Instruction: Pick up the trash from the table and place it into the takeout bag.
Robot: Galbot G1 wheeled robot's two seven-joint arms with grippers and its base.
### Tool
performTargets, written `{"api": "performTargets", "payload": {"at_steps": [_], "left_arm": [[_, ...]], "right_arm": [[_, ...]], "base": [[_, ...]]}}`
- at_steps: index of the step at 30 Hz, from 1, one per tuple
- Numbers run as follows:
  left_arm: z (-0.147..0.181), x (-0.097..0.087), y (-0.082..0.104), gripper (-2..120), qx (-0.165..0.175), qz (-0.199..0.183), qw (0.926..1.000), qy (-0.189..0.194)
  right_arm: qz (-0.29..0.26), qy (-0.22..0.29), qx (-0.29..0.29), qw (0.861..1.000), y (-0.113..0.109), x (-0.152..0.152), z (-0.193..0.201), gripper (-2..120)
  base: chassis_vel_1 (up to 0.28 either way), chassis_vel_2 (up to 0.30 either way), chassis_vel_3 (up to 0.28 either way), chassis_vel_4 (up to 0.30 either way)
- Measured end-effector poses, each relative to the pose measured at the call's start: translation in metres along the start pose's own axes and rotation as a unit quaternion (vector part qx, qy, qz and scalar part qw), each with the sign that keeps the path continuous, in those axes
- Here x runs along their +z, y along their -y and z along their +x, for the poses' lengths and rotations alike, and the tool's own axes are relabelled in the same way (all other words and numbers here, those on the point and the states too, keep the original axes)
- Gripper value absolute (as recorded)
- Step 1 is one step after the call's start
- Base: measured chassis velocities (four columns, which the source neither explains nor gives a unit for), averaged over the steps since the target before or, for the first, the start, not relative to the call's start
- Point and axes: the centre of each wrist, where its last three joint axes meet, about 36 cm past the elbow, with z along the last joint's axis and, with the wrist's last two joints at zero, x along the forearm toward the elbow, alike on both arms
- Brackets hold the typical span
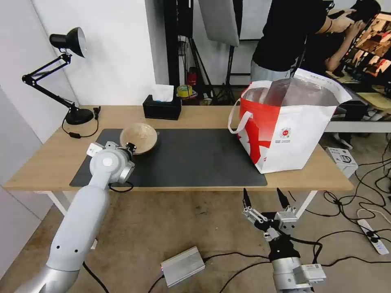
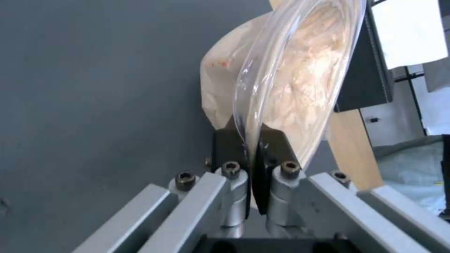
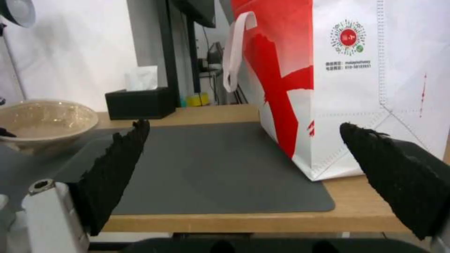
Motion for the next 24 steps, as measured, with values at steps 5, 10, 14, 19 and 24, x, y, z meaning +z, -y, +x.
{"api": "performTargets", "payload": {"at_steps": [5, 10, 14, 19, 24], "left_arm": [[0.006, 0.001, 0.002, 0, 0.007, -0.004, 1.0, 0.001], [0.011, 0.002, 0.003, 0, 0.013, -0.009, 0.9999, 0.005], [0.016, 0.004, 0.005, 0, 0.023, -0.012, 0.9996, 0.007], [0.023, 0.006, 0.008, 0, 0.045, -0.015, 0.9988, 0.011], [0.038, 0.007, 0.016, 0, 0.089, -0.024, 0.9956, 0.018]], "right_arm": [[0.0, 0.0, 0.0, 1.0, 0.0, 0.0, 0.0, 100], [0.0, 0.0, 0.0, 1.0, 0.0, 0.0, 0.0, 100], [0.0, 0.0, 0.0, 1.0, 0.0, 0.0, 0.0, 100], [0.0, 0.0, 0.0, 1.0, 0.0, 0.0, 0.0, 100], [0.0, 0.0, 0.0, 1.0, 0.0, 0.0, 0.0, 100]], "base": [[0.0, 0.0, 0.0, 0.0], [0.0, 0.0, 0.0, 0.0], [0.0, 0.0, 0.0, 0.0], [0.0, 0.0, 0.0, 0.0], [0.0, 0.0, 0.0, 0.0]]}}
